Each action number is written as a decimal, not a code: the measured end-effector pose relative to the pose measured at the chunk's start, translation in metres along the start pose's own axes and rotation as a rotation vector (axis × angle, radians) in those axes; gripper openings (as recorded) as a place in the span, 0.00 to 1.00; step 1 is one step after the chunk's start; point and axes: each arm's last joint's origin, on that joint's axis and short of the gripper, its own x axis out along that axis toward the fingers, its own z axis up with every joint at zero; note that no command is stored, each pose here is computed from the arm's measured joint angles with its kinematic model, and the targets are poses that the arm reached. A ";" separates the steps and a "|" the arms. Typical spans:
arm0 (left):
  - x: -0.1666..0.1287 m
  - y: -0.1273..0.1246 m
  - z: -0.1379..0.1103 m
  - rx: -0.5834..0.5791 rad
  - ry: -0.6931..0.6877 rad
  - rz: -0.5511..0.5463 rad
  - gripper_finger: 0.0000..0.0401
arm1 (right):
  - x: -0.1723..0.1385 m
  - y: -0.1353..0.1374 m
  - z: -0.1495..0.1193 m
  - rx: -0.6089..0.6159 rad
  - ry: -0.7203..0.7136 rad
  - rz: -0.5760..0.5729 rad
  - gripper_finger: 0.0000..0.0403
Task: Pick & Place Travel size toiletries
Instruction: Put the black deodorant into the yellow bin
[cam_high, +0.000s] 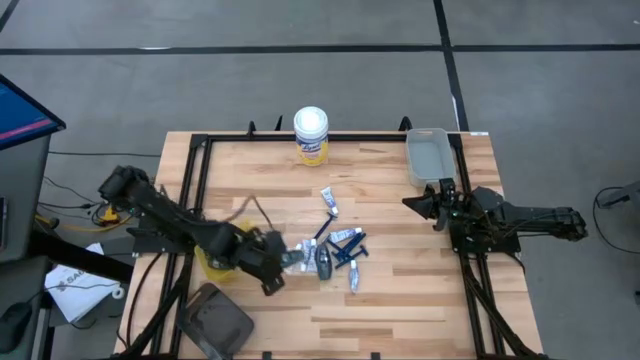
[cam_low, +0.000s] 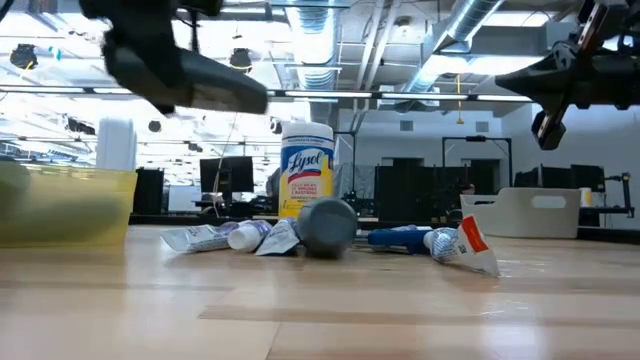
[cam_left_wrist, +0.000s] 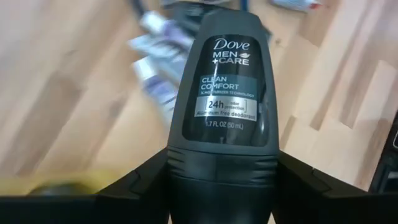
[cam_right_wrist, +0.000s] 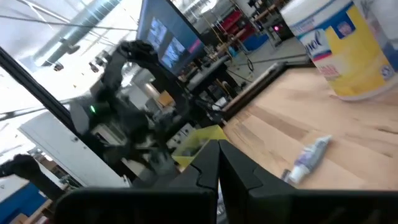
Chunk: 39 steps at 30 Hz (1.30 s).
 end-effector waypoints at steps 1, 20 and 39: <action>-0.008 0.006 -0.001 -0.022 0.007 0.018 0.49 | 0.000 0.000 0.000 0.000 0.000 0.000 0.00; -0.039 0.054 -0.028 -0.222 0.292 0.368 0.49 | 0.000 0.000 0.000 0.000 0.003 -0.002 0.00; 0.004 0.065 -0.050 -0.267 0.383 0.550 0.54 | 0.000 0.000 0.000 0.000 0.003 -0.002 0.00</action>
